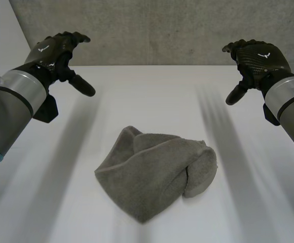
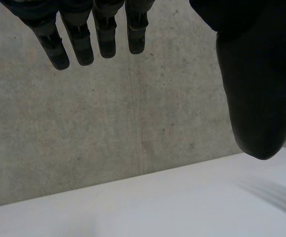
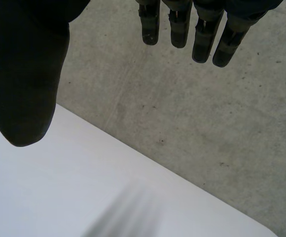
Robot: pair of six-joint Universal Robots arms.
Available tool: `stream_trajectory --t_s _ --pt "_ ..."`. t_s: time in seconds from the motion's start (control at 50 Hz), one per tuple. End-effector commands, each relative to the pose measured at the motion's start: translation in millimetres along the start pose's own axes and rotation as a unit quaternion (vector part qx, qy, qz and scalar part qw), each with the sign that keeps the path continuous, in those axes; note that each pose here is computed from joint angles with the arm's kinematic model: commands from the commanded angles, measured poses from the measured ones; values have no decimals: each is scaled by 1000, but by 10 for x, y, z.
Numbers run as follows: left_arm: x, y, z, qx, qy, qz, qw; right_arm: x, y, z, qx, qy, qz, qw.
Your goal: Fold the towel.
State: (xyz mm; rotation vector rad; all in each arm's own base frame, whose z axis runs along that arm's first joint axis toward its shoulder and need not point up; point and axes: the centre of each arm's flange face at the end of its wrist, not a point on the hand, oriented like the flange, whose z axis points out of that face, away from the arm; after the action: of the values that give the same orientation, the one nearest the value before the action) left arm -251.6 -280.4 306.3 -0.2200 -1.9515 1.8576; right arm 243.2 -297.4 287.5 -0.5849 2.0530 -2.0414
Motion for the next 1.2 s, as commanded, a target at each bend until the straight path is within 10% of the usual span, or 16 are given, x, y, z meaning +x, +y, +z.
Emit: stream_trajectory --t_s 0.02,0.5,0.76,1.2 --pt "7 -9 -30 2 -1 -1 1000 -7 -3 -1 -2 -2 2 1000" --pt "-27 360 -8 -57 -3 -1 998 -105 -77 -37 7 -54 -14 998" --pt "-58 1231 -89 -213 42 -6 976 -817 528 -285 -150 -270 -103 945" --pt "-54 1906 -221 -332 47 65 940 -1189 1120 -130 -215 -277 -134 927"
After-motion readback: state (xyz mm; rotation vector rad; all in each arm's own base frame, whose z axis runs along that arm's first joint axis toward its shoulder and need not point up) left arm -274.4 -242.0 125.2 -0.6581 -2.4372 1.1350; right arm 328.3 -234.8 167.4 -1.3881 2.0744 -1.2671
